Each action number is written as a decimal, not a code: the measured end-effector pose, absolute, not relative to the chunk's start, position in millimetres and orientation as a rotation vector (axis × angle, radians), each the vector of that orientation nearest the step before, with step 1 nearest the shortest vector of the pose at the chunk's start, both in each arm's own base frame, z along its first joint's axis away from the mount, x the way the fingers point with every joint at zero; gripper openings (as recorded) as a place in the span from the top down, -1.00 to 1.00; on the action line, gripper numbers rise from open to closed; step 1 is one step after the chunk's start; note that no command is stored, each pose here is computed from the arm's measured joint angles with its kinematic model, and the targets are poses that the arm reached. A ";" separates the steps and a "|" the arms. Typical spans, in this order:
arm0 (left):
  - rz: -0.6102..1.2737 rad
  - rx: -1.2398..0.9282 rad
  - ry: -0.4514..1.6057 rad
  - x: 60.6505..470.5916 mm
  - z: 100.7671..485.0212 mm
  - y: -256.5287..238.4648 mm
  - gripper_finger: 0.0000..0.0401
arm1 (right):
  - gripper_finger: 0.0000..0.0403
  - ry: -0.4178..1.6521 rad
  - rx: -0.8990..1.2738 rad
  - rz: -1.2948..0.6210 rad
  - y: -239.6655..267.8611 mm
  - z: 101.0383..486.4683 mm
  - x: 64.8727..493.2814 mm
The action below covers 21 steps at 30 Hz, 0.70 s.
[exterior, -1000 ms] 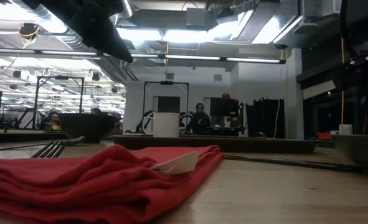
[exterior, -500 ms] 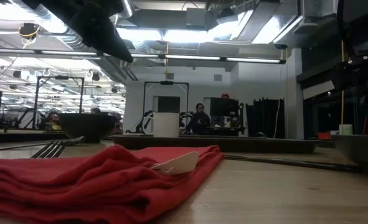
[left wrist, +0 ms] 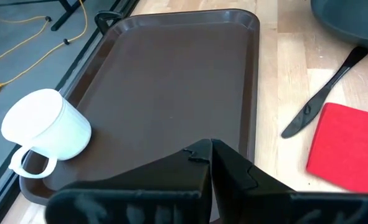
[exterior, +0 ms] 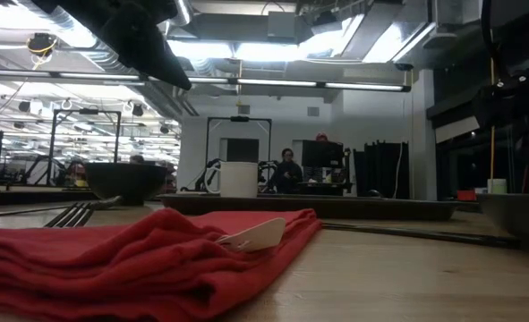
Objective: Set up tray
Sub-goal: Put the black plate on the brown serving tray to the bottom right of the white cup
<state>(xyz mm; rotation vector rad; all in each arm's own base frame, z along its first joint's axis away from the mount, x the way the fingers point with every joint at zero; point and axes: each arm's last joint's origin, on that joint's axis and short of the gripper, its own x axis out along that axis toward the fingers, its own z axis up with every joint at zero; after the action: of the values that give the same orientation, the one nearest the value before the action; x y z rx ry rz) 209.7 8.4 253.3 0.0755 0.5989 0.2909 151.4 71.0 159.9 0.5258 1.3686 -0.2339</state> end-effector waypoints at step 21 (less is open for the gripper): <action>0.290 0.074 0.599 209.7 253.2 8.4 0.98 | 0.44 1.425 0.471 -0.262 72.7 148.1 155.6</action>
<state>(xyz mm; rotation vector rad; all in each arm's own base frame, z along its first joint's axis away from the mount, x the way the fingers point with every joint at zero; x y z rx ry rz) 209.7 8.4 253.2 0.0736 0.5991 0.2899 155.6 72.7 148.1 0.4715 1.4254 -0.2619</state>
